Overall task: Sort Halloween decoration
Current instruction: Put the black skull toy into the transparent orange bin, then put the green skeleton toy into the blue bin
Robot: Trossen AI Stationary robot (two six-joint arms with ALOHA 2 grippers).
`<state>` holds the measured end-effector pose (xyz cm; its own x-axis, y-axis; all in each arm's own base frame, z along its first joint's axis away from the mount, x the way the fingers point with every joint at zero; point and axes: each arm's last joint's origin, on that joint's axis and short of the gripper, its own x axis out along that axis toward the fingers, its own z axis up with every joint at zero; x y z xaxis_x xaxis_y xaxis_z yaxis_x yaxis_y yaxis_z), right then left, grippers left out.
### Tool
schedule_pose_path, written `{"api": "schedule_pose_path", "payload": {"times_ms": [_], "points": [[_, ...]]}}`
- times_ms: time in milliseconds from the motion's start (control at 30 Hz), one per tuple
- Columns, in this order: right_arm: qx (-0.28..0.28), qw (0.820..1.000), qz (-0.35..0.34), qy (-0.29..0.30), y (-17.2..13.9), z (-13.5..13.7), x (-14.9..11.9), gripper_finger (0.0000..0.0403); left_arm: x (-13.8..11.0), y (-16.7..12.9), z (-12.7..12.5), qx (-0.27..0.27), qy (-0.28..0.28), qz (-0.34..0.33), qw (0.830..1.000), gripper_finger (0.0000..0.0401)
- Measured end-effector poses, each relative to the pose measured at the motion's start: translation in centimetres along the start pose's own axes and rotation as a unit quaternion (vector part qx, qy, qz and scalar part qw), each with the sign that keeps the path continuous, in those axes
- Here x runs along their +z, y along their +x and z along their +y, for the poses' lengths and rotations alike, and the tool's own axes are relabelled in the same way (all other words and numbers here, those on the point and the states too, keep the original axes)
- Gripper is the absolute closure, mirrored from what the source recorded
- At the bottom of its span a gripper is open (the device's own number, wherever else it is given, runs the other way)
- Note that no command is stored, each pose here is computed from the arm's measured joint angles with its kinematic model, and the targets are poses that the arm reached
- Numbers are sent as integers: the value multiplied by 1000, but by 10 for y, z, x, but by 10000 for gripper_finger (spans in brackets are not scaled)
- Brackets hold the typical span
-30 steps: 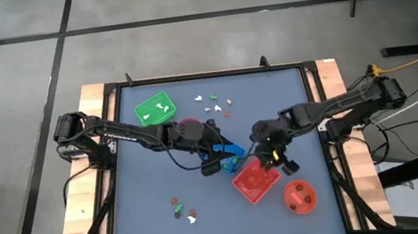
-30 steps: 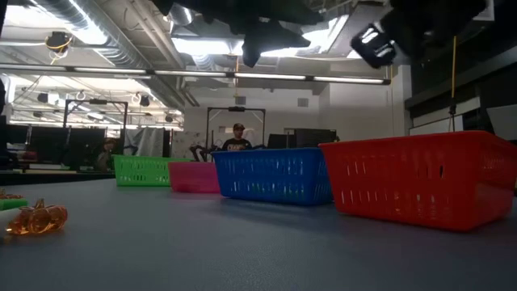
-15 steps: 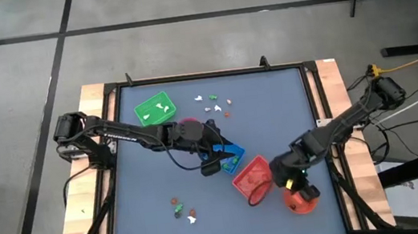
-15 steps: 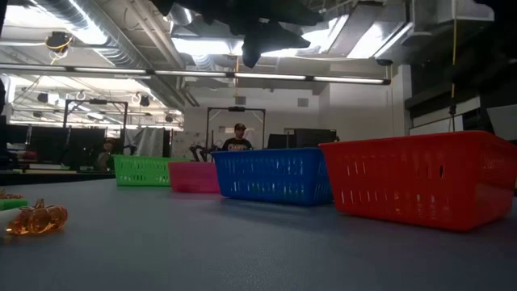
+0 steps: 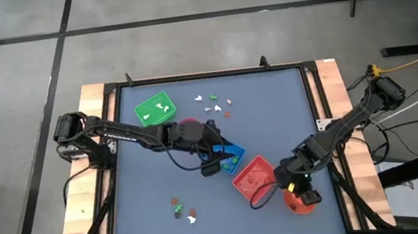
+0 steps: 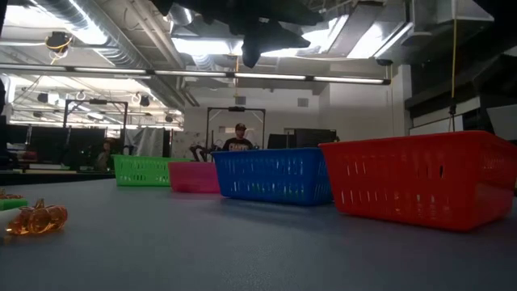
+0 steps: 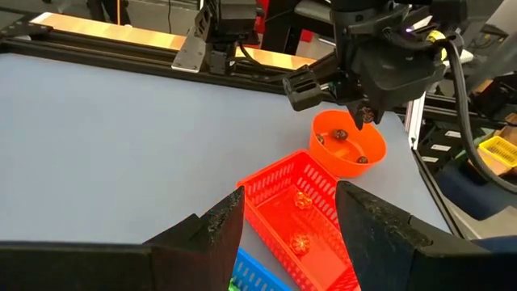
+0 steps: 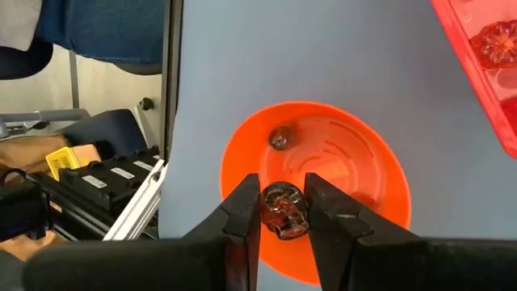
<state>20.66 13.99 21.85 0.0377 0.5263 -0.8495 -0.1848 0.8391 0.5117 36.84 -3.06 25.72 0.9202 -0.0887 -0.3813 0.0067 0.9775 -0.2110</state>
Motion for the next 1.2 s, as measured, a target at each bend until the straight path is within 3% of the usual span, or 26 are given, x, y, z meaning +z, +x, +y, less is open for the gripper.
{"api": "schedule_pose_path", "payload": {"times_ms": [133,333,500,667,867,1033,1200], "points": [[-15,1000,-5,1,0,-1,0,316,0,0,0,-5,0,1,1000,220],[-25,1000,-10,3,0,-2,0,258,-1,0,-4,-46,1,11,999,220],[-43,999,-18,4,0,-3,1,212,-5,-1,-15,-93,57,24,994,220],[-71,997,-32,1,-1,-5,2,193,-21,-3,-33,-124,115,84,982,220],[-102,994,-47,-3,-1,-6,3,190,-47,-10,-60,-149,145,175,963,220],[-118,992,-55,-3,-1,-7,3,190,-64,-20,-84,-138,159,225,951,220],[-118,991,-55,-3,-1,-7,3,189,-81,-31,-103,-81,102,278,952,220]]}}
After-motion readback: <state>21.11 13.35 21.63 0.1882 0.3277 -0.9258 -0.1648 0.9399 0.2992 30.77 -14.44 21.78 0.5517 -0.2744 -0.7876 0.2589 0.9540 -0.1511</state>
